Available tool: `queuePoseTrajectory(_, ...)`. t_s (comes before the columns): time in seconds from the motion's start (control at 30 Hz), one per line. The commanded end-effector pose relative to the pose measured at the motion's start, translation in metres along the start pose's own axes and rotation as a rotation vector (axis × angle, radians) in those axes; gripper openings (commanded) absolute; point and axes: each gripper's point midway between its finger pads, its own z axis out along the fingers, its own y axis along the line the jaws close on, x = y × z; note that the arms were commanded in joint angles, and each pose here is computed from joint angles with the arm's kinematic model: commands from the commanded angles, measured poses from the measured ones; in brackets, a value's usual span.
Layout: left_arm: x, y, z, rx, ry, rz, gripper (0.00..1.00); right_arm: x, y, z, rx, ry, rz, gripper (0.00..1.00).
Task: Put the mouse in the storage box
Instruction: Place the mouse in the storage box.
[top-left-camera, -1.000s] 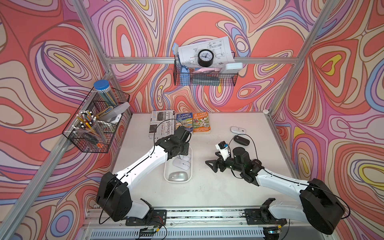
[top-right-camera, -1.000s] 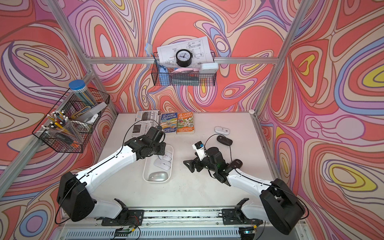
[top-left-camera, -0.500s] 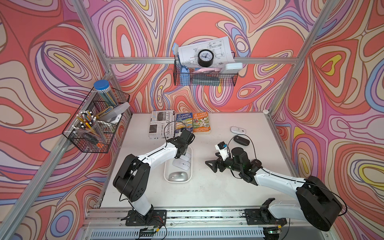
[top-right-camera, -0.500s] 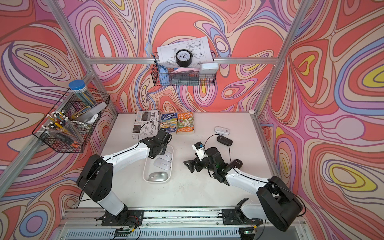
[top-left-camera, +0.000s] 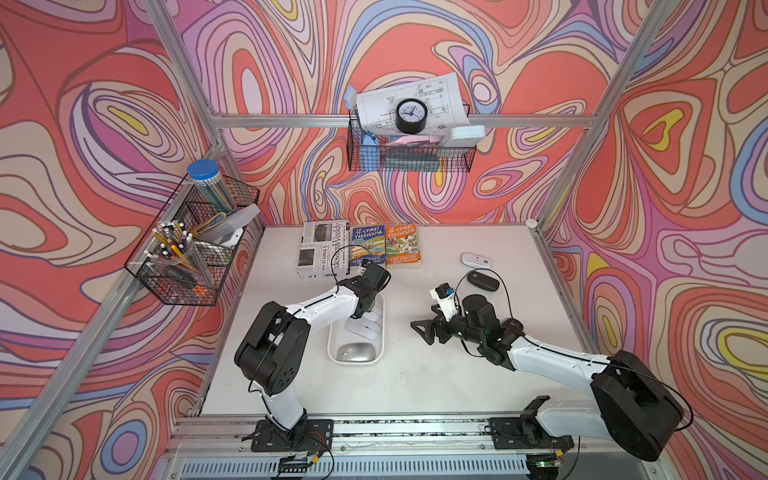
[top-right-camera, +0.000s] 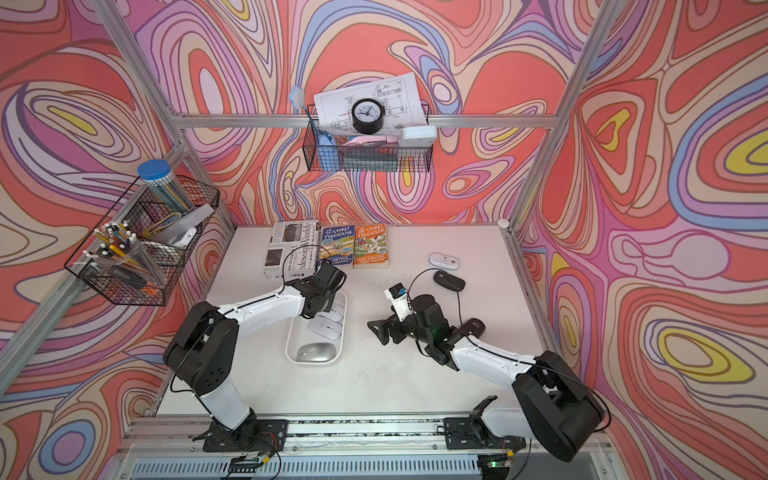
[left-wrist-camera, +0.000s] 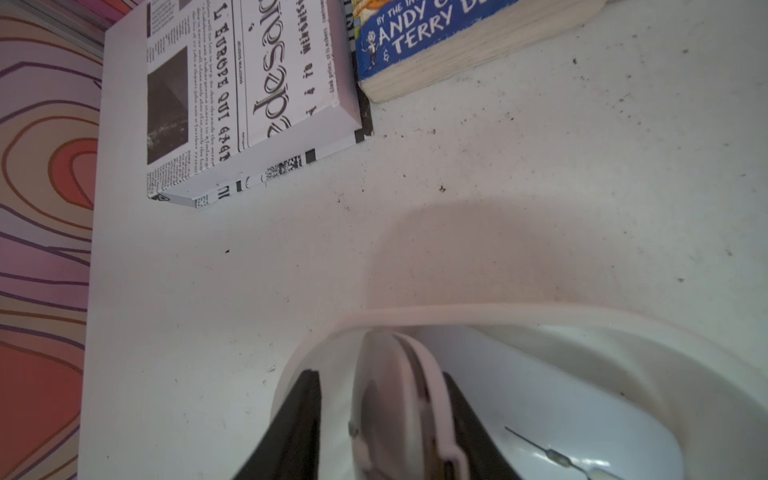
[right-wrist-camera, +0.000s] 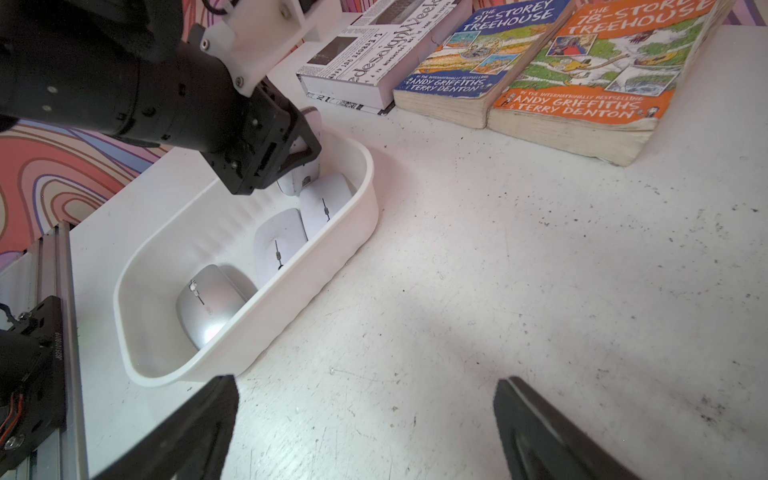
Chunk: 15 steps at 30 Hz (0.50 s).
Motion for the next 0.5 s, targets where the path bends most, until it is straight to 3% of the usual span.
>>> queuePoseTrajectory(0.0, 0.013, -0.010, 0.002, 0.064, 0.036, -0.044, 0.59, 0.002, -0.002, 0.003, 0.010, 0.004, 0.002, 0.98)
queuePoseTrajectory(0.27, 0.024, -0.025, -0.013, 0.208, 0.055, -0.118, 0.80, 0.001, -0.003, 0.004, 0.017, 0.002, 0.003, 0.98)
queuePoseTrajectory(0.47, 0.018, -0.032, -0.034, 0.308, 0.051, -0.151, 0.87, 0.001, -0.006, 0.003, 0.034, 0.006, 0.001, 0.98)
